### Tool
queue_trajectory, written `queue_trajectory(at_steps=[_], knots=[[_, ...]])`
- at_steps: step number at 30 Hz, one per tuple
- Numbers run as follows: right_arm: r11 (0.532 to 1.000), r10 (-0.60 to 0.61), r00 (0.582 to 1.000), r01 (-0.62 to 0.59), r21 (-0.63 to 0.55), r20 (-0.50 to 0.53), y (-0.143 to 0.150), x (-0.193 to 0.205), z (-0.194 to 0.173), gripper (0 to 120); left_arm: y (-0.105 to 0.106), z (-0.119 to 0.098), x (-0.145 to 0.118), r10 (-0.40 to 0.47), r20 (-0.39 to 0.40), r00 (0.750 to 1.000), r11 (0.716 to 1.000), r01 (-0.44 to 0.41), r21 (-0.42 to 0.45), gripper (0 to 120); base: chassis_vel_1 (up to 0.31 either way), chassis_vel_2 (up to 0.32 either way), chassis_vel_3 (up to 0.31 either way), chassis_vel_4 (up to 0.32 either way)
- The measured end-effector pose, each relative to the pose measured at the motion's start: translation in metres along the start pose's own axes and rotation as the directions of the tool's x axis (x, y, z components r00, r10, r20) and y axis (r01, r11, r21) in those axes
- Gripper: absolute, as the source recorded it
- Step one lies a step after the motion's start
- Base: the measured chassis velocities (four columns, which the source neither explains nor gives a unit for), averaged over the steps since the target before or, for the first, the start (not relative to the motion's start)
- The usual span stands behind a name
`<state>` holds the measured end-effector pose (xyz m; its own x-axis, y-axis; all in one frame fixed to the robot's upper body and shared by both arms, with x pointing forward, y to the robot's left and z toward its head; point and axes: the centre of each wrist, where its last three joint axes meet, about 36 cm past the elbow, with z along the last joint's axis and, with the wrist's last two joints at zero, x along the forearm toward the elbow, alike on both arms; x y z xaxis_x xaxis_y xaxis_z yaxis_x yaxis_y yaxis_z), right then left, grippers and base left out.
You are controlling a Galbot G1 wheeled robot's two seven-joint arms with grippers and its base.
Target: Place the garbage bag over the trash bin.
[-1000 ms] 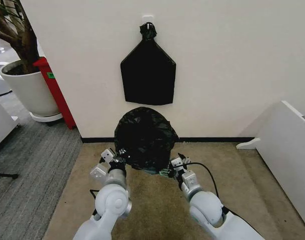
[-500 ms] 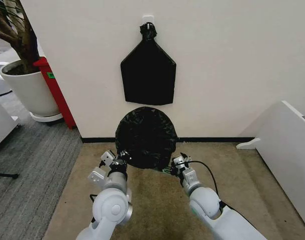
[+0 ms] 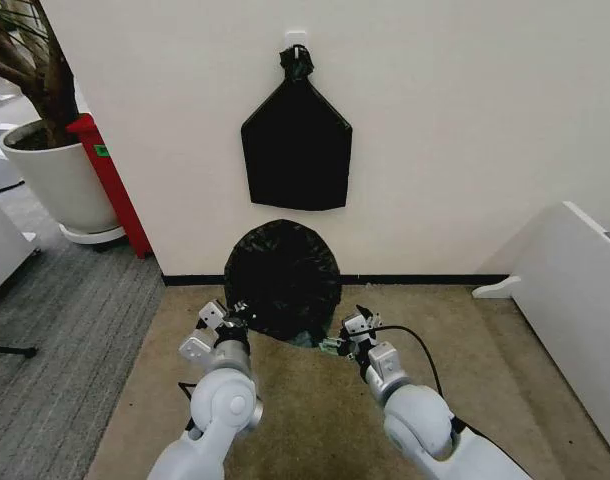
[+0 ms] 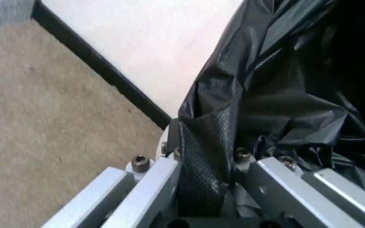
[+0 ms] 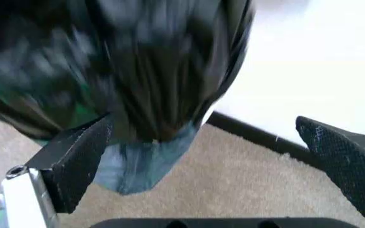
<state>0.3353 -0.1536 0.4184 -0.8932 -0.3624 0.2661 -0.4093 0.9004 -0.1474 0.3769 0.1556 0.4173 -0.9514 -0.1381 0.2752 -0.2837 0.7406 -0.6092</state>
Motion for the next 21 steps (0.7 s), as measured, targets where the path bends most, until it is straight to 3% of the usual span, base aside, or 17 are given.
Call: queue_trajectory(at_steps=[7,9,11,21], knots=[[0.999,0.036,0.993,-0.038,0.020,0.110,-0.008,0.013,-0.028,100,0.007,0.014,-0.002,0.013,0.023,1.000,0.997,-0.011,-0.077,1,0.000,0.000,0.000,0.000],[0.999,0.008,0.965,-0.020,0.042,0.263,-0.010,0.021,-0.068,99,0.011,0.035,-0.003,0.057,0.046,0.997,0.984,-0.048,-0.173,1,0.000,0.000,0.000,0.000],[0.999,-0.025,0.957,0.011,0.048,0.289,-0.006,0.021,-0.074,92,0.012,0.043,-0.005,0.064,0.055,0.996,0.978,-0.052,-0.203,1,0.000,0.000,0.000,0.000],[0.989,-0.114,0.967,0.090,0.116,0.227,0.005,-0.015,-0.048,59,0.010,0.064,-0.012,0.103,0.100,0.990,0.954,-0.070,-0.290,1,0.000,0.000,0.000,0.000]])
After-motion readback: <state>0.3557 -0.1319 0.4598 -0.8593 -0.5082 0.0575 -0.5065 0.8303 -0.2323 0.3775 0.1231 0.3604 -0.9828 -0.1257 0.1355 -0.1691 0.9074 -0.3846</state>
